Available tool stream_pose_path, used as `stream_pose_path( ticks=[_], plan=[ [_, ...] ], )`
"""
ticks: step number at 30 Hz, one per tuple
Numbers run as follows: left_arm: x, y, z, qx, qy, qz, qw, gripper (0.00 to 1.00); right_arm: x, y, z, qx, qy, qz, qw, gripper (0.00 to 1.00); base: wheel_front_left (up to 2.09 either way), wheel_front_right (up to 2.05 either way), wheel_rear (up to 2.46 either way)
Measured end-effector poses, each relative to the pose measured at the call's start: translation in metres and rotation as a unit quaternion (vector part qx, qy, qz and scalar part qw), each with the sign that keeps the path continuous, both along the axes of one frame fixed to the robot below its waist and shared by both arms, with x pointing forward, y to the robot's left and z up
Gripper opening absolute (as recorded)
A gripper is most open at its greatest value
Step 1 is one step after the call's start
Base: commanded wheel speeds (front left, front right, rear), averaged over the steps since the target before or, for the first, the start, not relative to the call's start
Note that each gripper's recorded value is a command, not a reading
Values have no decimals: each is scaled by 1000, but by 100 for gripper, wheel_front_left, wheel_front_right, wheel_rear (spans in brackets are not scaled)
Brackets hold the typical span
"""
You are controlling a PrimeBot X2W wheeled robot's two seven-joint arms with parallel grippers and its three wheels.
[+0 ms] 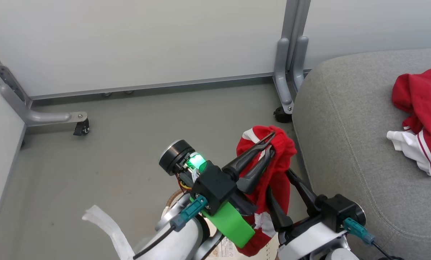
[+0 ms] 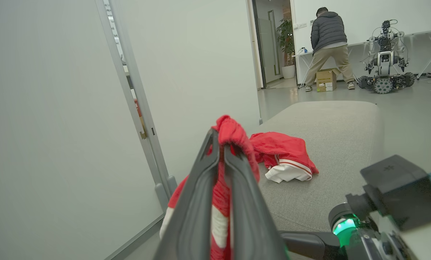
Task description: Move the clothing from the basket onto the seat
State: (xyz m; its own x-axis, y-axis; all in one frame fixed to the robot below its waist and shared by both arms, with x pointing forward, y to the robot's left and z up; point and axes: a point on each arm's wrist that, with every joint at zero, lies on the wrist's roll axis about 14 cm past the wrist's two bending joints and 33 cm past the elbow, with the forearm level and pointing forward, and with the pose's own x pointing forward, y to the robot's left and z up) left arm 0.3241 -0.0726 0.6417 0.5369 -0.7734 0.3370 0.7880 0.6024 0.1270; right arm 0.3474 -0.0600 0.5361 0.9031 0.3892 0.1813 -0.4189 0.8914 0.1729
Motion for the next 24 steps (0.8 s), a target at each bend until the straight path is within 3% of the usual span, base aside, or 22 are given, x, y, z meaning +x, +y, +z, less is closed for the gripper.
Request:
stream_pose_path(
  ticks=[15, 17, 18, 24],
  plan=[
    [-2, 6, -4, 18, 3, 2, 1000, 0, 5, 2, -18, -14, 25, 3, 1000, 100, 0, 0, 0],
    [-2, 7, -5, 20, 4, 2, 1000, 0, 4, 8, -17, -16, 23, 13, 1000, 29, 0, 0, 0],
    [-2, 7, -5, 21, 4, 2, 1000, 0, 3, 12, -17, -17, 23, 21, 999, 0, 0, 0, 0],
    [1, 10, -5, 26, -1, 5, 1000, 0, 4, 15, -20, -17, 28, 33, 999, 0, 0, 0, 0]
  ],
)
